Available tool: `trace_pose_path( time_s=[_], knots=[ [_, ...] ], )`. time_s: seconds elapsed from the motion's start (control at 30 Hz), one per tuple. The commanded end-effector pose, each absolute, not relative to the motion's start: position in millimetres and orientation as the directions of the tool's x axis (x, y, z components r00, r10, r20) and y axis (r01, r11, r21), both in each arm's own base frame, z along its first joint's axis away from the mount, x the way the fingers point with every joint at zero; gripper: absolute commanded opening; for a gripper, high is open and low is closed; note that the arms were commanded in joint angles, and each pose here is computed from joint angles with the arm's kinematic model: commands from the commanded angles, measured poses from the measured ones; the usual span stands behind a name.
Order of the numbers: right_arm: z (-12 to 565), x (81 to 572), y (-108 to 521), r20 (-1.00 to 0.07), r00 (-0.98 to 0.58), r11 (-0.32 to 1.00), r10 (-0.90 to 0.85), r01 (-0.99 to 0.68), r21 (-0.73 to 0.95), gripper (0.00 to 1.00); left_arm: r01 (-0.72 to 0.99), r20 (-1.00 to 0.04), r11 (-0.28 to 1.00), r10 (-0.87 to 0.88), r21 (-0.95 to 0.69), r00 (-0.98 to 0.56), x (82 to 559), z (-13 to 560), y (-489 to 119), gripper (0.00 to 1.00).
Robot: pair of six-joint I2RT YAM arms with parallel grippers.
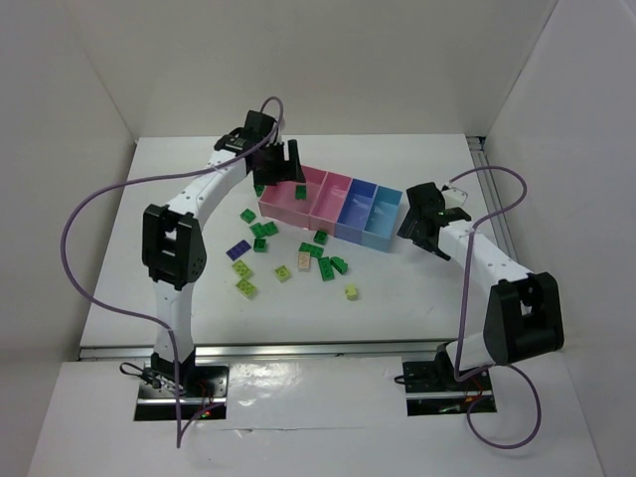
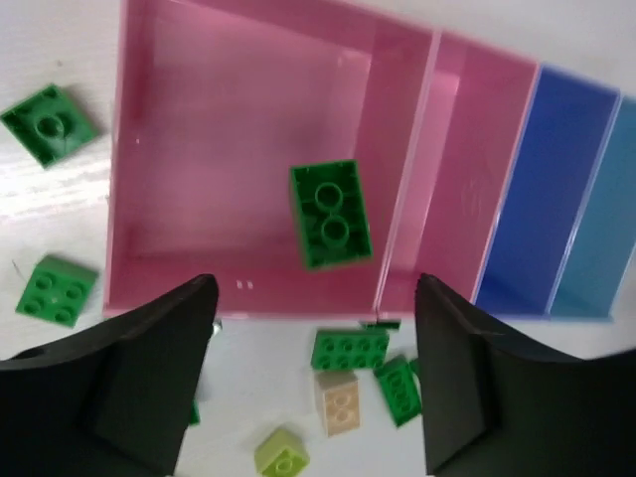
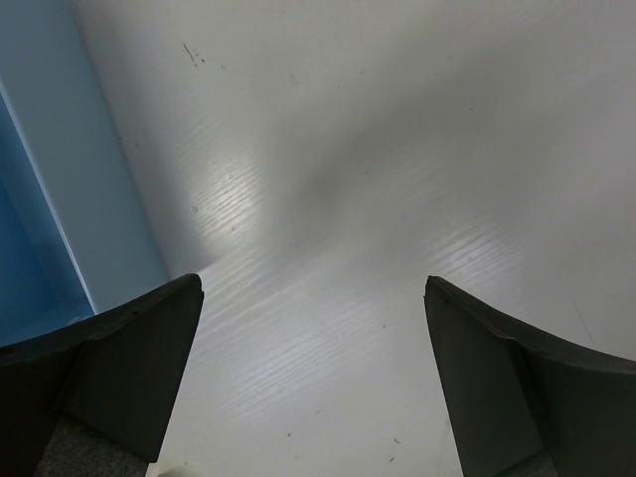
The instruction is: Sort the legos into containers by color
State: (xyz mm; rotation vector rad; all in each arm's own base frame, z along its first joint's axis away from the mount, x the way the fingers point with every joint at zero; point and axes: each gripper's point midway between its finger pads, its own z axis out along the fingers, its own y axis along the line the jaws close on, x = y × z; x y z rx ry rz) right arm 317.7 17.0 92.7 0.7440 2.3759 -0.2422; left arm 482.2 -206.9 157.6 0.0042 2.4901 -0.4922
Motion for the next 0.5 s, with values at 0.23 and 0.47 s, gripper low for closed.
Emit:
trace_pose_path(
  time_s=[0.23, 0.47],
  knots=[
    [106, 314, 15, -0.644, -0.624, 0.826, 0.442, 0.564, 0.021, 1.00, -0.112, -0.620, 0.944, -0.290, -0.310, -0.729, 530, 178, -134, 0.01],
    [104, 322, 19, -0.635, -0.639, 0.833, 0.435, 0.554, 0.014, 1.00, -0.198, -0.512, 0.926, -0.346, -0.322, -0.786, 554, 116, -107, 0.00]
  ],
)
